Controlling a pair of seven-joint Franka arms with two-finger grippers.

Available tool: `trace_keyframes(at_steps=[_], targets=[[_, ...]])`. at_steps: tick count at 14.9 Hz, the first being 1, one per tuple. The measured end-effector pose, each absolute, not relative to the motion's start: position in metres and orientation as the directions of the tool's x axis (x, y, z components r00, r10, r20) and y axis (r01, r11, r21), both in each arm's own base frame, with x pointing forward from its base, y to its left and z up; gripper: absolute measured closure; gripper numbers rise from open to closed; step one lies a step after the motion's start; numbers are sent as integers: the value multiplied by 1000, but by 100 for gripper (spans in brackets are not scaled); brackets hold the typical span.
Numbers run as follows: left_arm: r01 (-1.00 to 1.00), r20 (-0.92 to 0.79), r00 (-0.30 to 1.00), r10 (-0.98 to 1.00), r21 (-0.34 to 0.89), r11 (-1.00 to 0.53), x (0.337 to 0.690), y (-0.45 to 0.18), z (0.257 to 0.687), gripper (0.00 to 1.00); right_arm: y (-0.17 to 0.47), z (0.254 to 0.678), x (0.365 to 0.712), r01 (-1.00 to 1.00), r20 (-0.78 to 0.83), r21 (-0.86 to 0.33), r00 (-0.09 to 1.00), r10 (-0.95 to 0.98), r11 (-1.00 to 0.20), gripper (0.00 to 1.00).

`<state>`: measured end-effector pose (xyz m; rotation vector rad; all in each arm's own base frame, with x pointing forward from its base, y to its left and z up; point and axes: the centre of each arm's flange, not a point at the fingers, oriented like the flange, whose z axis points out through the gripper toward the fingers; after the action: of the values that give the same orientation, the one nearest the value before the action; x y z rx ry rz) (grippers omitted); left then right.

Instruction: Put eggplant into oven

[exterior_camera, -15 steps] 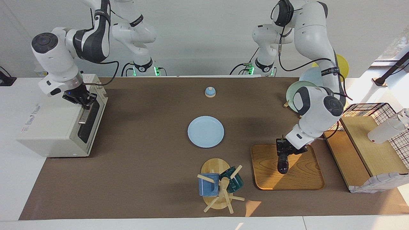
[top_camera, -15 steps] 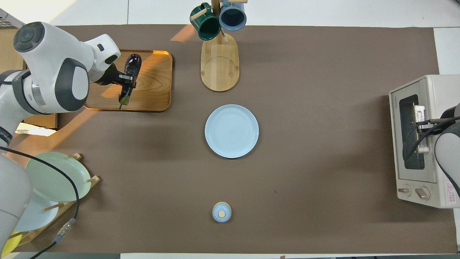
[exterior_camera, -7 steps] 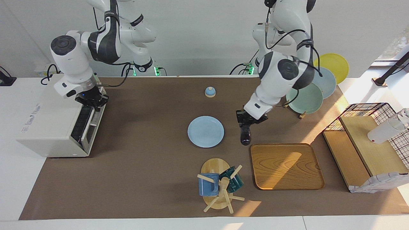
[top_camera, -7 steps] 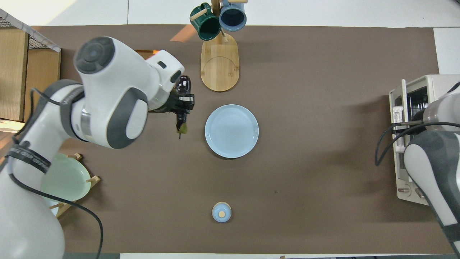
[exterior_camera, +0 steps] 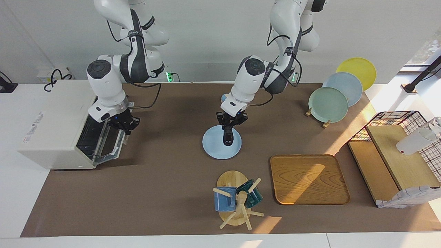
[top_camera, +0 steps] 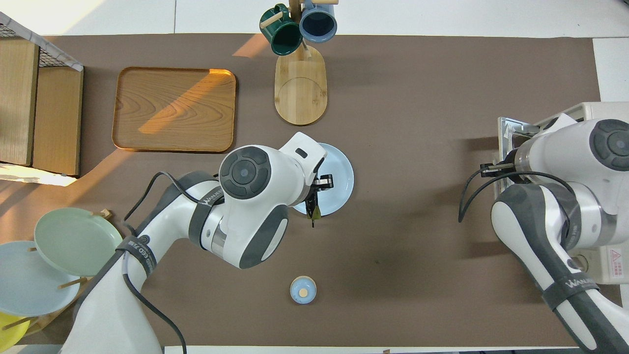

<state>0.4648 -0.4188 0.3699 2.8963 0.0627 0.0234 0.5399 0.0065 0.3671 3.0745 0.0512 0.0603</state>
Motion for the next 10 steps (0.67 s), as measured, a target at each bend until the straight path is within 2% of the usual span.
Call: trace_keyframes(at_steps=[4, 8, 10], targets=[[65, 10, 998, 70, 237, -969, 460, -428, 338, 69, 15, 333, 542, 3, 30, 60, 1000, 5, -998, 99], [76, 9, 997, 80, 231, -970, 463, -423, 332, 69, 16, 299, 546, -16, 12, 41, 1000, -15, -999, 99], [76, 10, 997, 80, 231, -970, 463, -423, 333, 53, 16, 298, 548, -20, 16, 42, 1000, -20, -999, 99]])
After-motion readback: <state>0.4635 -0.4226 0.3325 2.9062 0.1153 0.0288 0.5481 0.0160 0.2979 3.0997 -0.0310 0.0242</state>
